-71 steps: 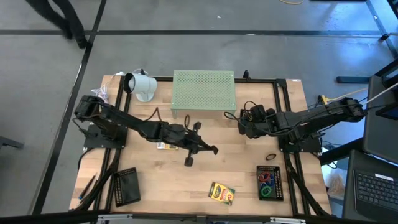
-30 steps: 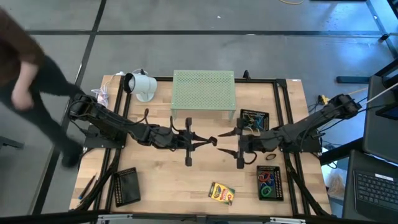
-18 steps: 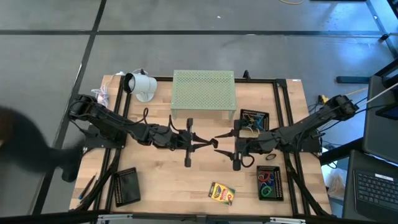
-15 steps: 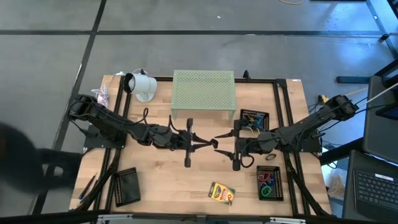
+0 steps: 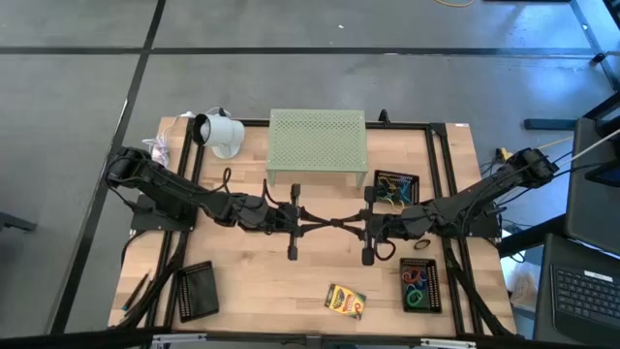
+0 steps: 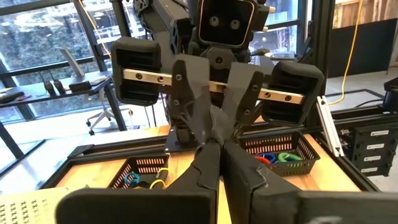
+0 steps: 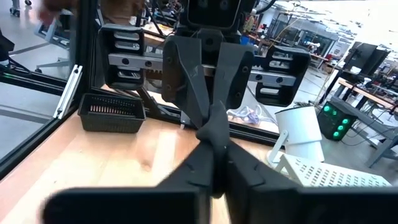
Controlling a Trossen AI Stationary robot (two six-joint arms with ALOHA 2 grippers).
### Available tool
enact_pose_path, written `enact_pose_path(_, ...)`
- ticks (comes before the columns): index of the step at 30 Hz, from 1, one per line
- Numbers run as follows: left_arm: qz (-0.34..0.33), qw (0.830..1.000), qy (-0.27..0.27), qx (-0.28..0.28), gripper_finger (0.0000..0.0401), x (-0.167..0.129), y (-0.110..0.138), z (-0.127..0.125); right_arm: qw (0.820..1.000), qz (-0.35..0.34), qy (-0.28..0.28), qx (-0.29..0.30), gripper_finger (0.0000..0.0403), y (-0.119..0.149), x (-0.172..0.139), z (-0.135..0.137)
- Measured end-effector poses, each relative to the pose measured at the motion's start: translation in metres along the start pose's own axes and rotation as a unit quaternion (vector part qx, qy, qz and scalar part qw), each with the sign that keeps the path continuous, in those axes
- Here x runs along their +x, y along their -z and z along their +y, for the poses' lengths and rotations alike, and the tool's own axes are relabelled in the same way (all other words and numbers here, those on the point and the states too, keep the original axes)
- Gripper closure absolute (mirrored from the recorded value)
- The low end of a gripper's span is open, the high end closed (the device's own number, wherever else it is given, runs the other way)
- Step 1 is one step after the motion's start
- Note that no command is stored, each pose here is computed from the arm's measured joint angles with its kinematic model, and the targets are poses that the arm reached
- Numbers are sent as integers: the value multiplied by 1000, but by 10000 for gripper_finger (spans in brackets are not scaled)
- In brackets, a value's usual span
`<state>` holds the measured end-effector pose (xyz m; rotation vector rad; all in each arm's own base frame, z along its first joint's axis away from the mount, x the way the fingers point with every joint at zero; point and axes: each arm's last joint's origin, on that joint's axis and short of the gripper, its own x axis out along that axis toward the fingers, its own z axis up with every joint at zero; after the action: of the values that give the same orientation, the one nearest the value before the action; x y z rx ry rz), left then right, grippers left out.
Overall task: Pick & Place Office Desk Supplies
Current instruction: Put the black rubber band into the top right black bin
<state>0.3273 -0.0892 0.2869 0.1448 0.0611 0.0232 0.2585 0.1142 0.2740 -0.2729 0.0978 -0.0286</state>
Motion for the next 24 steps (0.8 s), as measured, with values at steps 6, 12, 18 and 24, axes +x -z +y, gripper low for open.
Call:
enact_pose_path(6, 0, 1000, -1, 0, 374, 0, 0, 0, 1000, 0, 0, 9, 385, 0, 0, 0)
enact_pose_path(12, 2, 1000, -1, 13, 329, 0, 0, 0, 1000, 1, 1, 31, 395, 0, 0, 0)
enact_pose_path(18, 19, 999, -30, 14, 281, 0, 3, 1, 988, 35, 100, 108, 395, 3, -6, -8)
enact_pose_path(24, 61, 996, -66, 24, 261, -1, 11, 3, 962, 120, 219, 111, 395, 14, -32, -27)
